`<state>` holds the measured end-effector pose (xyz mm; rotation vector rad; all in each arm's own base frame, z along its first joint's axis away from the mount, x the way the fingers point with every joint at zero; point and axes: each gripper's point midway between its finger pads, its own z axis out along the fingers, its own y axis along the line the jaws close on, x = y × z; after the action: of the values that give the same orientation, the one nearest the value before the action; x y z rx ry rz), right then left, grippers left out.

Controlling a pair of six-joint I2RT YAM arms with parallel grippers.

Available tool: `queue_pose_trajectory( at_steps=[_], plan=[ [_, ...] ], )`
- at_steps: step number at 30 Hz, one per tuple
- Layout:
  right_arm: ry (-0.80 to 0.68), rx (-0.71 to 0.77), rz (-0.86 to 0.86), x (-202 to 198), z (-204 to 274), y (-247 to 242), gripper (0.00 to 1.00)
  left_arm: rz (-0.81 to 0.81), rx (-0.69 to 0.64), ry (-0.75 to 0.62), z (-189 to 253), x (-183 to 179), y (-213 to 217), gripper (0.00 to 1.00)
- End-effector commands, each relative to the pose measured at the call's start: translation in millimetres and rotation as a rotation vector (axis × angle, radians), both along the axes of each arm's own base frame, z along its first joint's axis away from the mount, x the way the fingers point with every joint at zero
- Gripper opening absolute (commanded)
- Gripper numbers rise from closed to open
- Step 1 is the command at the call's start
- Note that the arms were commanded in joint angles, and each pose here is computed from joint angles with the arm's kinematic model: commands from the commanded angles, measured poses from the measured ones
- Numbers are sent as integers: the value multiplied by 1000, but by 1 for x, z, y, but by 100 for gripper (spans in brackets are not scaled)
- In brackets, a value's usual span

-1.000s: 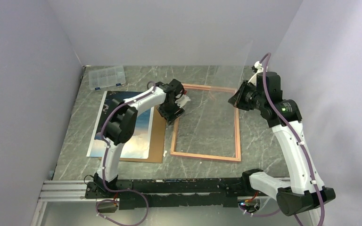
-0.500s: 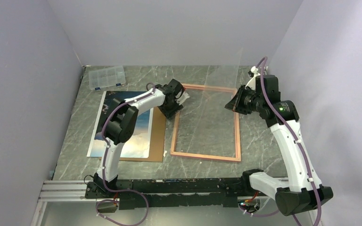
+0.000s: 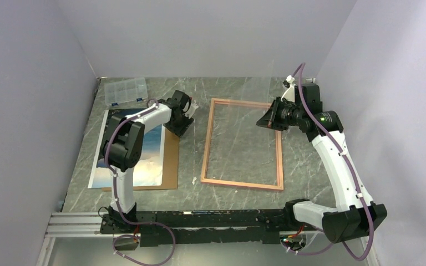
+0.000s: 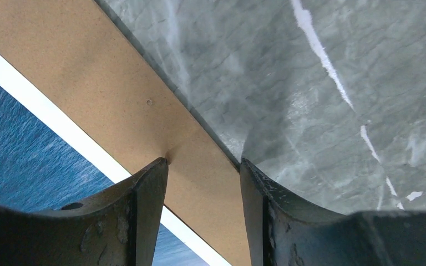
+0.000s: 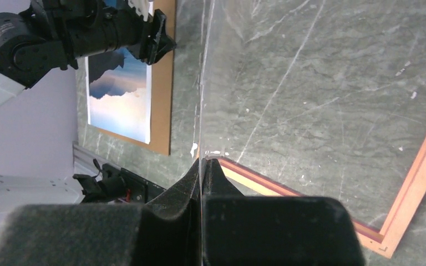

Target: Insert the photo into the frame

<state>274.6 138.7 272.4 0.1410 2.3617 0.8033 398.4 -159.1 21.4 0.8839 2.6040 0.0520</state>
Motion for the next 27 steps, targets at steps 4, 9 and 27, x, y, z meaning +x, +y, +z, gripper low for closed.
queue_pose_trajectory(
  at_steps=[4,9,27],
  plan=[
    [-71,71,57,8,18,22,0,55,29,50,13,-9,14,58],
    [-73,29,35,8,22,16,0,59,-156,44,68,6,-26,70],
    [-74,-99,-67,-21,27,-21,0,-31,-342,168,36,-4,-149,76]
  ],
)
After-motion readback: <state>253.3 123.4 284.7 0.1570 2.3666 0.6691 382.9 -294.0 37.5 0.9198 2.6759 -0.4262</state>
